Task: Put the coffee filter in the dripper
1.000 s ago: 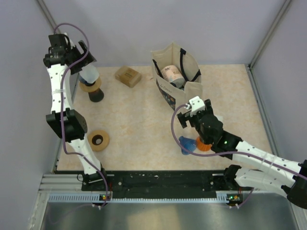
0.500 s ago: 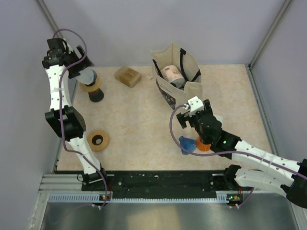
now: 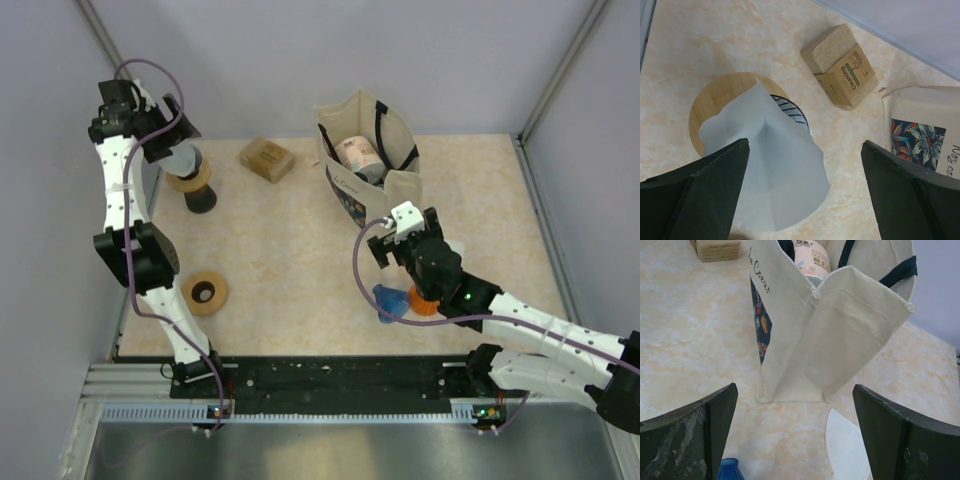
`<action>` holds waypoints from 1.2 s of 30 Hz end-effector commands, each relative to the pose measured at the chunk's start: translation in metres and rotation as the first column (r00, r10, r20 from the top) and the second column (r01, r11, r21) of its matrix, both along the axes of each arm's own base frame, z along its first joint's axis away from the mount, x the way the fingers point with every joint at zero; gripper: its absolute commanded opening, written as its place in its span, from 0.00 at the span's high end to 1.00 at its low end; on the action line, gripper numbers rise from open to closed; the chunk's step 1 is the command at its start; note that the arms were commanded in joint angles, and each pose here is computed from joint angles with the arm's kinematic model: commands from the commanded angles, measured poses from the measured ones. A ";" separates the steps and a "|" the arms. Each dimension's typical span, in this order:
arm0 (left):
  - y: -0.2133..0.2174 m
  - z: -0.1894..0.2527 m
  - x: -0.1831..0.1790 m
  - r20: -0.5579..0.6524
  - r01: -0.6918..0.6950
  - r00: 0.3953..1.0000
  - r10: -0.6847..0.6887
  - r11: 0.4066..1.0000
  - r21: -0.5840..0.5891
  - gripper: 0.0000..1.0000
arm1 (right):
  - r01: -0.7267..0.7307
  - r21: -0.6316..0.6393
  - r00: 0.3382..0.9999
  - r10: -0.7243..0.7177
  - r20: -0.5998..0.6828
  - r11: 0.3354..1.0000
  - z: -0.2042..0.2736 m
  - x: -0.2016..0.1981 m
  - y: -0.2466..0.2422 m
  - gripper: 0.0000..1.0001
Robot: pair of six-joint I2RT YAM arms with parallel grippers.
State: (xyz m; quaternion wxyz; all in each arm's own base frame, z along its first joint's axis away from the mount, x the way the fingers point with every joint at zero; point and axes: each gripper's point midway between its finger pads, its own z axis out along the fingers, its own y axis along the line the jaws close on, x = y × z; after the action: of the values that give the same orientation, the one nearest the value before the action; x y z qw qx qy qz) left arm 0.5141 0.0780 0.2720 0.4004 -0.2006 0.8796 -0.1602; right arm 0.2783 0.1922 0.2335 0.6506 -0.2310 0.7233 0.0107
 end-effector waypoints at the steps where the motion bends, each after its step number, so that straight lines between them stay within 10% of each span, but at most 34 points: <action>1: -0.005 0.048 -0.010 0.119 0.013 0.993 -0.016 1.000 0.029 0.01 | 0.013 0.032 0.999 -0.014 0.029 0.999 0.012 0.003 0.000 0.01; 16: -0.103 0.149 -0.108 0.380 0.055 0.919 -0.102 0.990 0.132 0.01 | 0.054 0.248 0.997 -0.064 0.031 0.967 0.047 -0.013 -0.019 0.01; 31: -0.229 -0.024 -0.196 0.200 0.378 0.912 -0.359 0.924 -0.061 0.01 | 0.276 0.527 0.954 -0.164 -0.249 0.804 0.032 -0.079 -0.095 0.03; 36: -0.249 -0.073 -0.211 0.114 0.428 0.903 -0.415 0.893 -0.138 0.01 | 0.350 0.426 0.912 -0.199 -0.359 0.834 0.005 -0.090 -0.104 0.05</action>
State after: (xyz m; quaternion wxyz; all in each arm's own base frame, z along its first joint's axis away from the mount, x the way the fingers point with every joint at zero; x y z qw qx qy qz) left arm 0.3027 -0.1494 0.2069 0.3785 -0.0435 0.8824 -0.2762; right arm 0.1995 0.1021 0.2627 0.6146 0.0267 0.7716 0.1620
